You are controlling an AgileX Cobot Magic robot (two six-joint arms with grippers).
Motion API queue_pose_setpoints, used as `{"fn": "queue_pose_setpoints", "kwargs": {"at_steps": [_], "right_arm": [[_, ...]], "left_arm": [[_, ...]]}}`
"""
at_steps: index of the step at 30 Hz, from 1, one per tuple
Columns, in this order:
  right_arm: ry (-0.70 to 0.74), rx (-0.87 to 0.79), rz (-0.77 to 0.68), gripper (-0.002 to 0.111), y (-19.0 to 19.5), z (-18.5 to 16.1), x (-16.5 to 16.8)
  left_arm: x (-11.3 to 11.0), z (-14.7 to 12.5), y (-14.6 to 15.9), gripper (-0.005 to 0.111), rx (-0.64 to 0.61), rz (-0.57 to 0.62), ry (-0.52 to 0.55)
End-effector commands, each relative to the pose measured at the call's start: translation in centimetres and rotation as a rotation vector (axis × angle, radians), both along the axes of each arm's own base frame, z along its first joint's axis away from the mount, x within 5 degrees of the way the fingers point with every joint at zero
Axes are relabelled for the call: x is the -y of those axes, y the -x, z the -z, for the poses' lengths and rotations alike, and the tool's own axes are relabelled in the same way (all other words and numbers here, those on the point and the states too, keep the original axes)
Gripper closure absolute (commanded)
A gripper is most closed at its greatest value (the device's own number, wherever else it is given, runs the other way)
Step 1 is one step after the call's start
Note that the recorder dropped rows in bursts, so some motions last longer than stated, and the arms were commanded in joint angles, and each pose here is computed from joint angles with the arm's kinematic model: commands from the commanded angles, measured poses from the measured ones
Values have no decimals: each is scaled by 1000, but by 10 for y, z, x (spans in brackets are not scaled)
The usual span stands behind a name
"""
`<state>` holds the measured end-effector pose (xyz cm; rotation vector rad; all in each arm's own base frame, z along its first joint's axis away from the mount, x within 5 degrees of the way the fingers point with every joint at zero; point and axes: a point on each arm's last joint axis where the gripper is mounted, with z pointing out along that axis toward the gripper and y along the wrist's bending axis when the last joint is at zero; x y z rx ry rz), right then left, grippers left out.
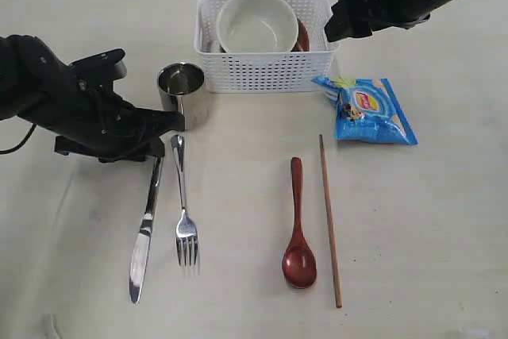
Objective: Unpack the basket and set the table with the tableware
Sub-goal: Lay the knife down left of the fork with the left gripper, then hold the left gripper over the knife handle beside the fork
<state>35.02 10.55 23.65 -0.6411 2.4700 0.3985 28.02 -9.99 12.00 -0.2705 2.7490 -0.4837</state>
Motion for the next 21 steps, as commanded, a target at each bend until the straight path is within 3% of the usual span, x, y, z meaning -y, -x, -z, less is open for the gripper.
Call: {"fn": "queue_pose_setpoints", "kwargs": {"at_steps": [1,8,21], "right_arm": [[-2,2,6,37,1,-1,2],[-2,2,6,37,1,-1,2],[-2,2,6,37,1,-1,2]], "left_arm": [[0,-1,-2,73,24,4,-11],[-1,-7,-4,73,58,9,-20],[-1,-31,3,73,118,136,-45]]}}
